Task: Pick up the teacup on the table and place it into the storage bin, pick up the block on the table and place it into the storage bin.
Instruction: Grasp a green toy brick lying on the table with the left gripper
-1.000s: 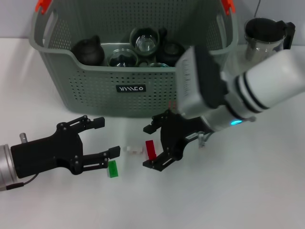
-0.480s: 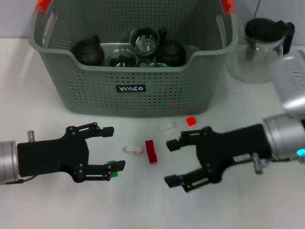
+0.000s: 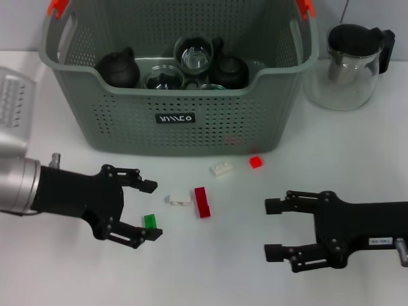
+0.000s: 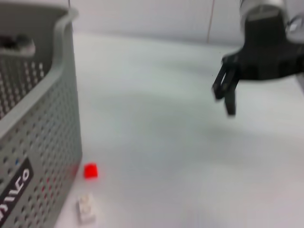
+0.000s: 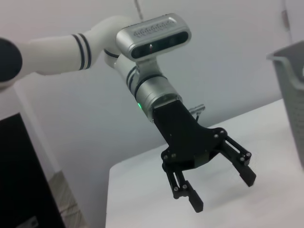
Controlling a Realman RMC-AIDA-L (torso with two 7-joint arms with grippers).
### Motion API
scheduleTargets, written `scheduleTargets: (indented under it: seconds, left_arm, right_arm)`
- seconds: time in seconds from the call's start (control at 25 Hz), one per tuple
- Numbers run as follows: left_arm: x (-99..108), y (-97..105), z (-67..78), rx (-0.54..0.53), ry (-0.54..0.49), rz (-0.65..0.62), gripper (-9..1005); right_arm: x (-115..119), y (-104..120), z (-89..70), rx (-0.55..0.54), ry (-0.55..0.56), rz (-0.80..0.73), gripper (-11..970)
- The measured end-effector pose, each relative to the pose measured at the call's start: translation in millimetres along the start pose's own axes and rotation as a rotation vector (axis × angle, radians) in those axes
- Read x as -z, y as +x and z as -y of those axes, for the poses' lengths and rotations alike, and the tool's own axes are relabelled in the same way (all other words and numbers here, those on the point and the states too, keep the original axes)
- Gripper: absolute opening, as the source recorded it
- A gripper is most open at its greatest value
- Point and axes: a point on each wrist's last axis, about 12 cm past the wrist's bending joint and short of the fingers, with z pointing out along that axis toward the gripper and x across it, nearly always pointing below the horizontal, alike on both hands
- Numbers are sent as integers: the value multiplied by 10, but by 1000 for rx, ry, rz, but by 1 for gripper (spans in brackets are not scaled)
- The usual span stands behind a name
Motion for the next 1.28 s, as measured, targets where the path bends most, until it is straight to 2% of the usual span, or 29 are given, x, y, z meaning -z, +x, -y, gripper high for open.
scheduleTargets:
  seconds: [0.2, 0.28, 0.6, 0.76, 0.92, 1.28]
  left_arm:
    - [-82, -214, -96, -29, -63, -164, 860]
    - [-128, -292, -97, -41, -56, -222, 860]
    - [-265, -534, -101, 62, -48, -315, 860]
    - [-410, -658, -90, 83, -41, -414, 859]
    - [-561, -696, -92, 62, -68, -516, 859]
    - [-700, -705, -104, -2, -93, -616, 858]
  right_arm:
    - [126, 54, 22, -38, 61, 61, 915]
    - [145, 49, 34, -40, 76, 74, 915]
    - [144, 27, 82, -48, 110, 85, 915]
    - [74, -17, 125, -35, 116, 84, 915]
    - [40, -54, 162, -27, 122, 79, 915]
    - [-1, -50, 179, -24, 137, 82, 915]
